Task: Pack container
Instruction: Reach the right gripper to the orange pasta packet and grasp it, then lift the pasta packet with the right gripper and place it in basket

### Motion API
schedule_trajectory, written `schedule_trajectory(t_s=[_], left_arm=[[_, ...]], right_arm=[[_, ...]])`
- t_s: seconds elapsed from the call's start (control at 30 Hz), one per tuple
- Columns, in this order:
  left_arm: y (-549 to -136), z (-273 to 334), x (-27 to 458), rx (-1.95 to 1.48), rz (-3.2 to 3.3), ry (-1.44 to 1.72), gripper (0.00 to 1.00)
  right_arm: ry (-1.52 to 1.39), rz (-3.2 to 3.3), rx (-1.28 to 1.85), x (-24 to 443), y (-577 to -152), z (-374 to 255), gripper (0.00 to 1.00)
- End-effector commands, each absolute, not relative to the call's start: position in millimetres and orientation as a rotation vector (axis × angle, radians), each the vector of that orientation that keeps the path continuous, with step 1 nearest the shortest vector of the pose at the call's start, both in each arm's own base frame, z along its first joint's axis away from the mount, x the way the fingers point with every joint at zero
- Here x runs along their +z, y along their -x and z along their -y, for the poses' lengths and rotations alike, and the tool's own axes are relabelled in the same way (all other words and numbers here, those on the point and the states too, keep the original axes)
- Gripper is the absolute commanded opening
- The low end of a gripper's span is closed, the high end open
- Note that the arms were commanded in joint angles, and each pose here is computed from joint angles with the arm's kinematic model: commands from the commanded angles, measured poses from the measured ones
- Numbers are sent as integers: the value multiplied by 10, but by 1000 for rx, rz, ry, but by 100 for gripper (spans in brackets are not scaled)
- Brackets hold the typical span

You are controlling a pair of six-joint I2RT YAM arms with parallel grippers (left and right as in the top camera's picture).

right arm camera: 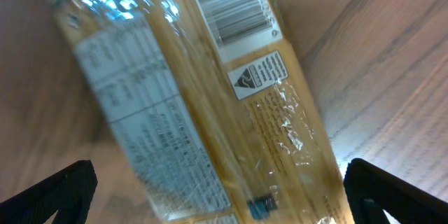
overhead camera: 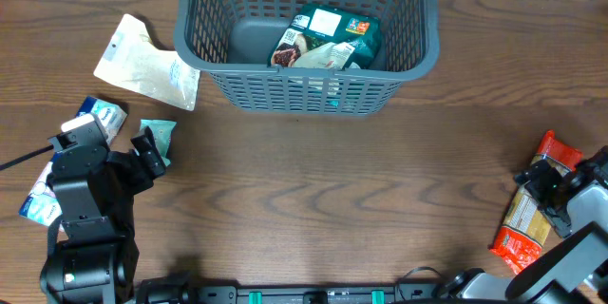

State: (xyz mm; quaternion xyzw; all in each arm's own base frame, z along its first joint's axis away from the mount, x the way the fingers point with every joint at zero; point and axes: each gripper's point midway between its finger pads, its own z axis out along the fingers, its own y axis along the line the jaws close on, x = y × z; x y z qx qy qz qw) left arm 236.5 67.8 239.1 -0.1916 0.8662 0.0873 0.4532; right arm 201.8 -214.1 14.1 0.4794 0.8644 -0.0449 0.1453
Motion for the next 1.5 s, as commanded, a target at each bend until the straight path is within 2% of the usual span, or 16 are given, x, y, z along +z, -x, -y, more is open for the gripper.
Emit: schedule_trajectory(t_s=[0.0,0.2,0.27,0.4,0.53,0.73,0.8,0.97,1.13,1.23,1.27,1.47], left_arm=[[-2364,-707,2467,220,-2116,493,99],[-2364,-707,2467,220,-2116,493,99],[-2365,-706,2467,220,-2116,493,99],[-2364,-707,2467,220,-2116,493,99],[-2365,-706,2467,220,-2116,493,99],[-2364,-706,2466,220,-2116,493,99],[-2364,-706,2466,220,-2116,493,99],[-2364,-706,2466,220,-2116,493,99],[-2364,-706,2466,220,-2116,493,99],[-2364,-705,2465,219,-2116,493,99],[-2364,-705,2465,219,-2116,493,99],[-2364,-705,2465,219,-2116,493,99]], right_arm=[[-1399,-2546,-119,-34,-1954,2117,99],[-1431,-2598,-90,-269,-1923,2081,98],[-1441,-2609,-65,-326,-1922,2052,95],[-1436,-2605,-25,-347,-1961,2022,69],[-1441,-2588,17,-343,-2003,1993,50],[-1412,-2567,95,-321,-2118,1936,9],[-1387,-2559,135,-289,-2199,1898,1],[-1251,-2535,254,-66,-2576,1787,1],[-946,-2546,269,547,-3156,1645,1],[-657,-2530,241,1273,-3647,1429,1],[-605,-2523,236,1418,-3729,1376,1],[-41,-2300,156,3043,-4368,607,1]])
